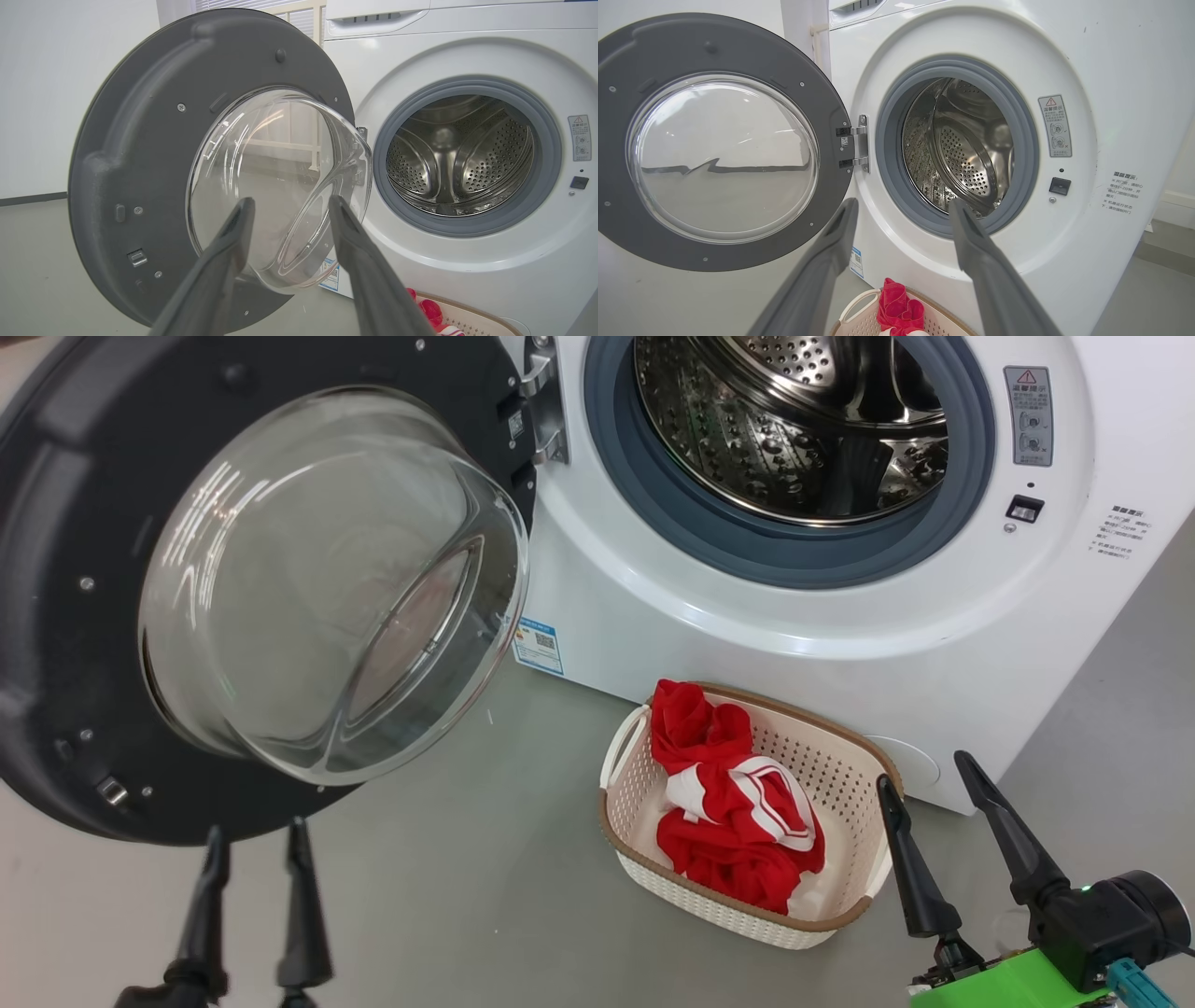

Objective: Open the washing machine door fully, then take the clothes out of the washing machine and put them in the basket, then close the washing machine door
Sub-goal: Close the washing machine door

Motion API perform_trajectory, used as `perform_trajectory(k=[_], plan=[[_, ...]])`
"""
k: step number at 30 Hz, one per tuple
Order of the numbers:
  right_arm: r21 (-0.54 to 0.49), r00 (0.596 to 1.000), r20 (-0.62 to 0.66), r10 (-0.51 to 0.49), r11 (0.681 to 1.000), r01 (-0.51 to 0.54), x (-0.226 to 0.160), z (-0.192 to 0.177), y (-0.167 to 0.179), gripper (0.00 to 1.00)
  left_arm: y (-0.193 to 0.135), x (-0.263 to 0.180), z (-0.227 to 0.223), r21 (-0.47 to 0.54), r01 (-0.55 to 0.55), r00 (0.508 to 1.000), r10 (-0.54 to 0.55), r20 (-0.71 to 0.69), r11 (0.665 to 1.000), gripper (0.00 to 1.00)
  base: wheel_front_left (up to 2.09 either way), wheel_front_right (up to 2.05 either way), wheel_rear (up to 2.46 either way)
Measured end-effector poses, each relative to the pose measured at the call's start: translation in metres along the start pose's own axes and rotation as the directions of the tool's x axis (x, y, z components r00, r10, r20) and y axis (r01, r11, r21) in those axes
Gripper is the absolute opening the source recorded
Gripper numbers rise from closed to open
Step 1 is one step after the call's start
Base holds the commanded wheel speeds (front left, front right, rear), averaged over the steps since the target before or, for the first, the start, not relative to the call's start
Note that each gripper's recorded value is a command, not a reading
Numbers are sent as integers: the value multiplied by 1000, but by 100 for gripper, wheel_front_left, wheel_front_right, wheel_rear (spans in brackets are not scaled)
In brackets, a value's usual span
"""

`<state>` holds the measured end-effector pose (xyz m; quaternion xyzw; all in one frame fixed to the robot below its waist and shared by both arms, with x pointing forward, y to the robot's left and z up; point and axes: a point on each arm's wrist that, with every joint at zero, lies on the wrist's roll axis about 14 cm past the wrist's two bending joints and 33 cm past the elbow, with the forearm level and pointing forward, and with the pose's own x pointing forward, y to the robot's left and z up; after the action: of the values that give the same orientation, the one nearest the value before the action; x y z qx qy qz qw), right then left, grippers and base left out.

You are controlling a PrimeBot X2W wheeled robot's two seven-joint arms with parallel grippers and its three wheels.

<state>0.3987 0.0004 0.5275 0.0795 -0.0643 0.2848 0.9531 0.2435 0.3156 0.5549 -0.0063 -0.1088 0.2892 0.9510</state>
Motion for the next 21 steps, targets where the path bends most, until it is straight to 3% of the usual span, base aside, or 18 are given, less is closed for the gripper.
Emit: perform_trajectory(k=[1,7,12,21], plan=[[0,1000,0,-1,1000,1,0,0,0,100,0,0,0,-2,1,1000,-1,-1,1000,0,0,0,0],[0,1000,-2,-7,1000,7,-1,-1,-2,100,4,6,12,1,-4,999,4,40,1000,0,0,0,0],[0,1000,-6,-17,1000,17,-3,-2,-6,100,18,24,58,-5,-53,980,53,191,999,0,0,0,0],[-4,999,-6,-33,999,33,-6,-1,-10,100,69,50,107,-222,-140,918,211,336,965,0,0,0,0]])
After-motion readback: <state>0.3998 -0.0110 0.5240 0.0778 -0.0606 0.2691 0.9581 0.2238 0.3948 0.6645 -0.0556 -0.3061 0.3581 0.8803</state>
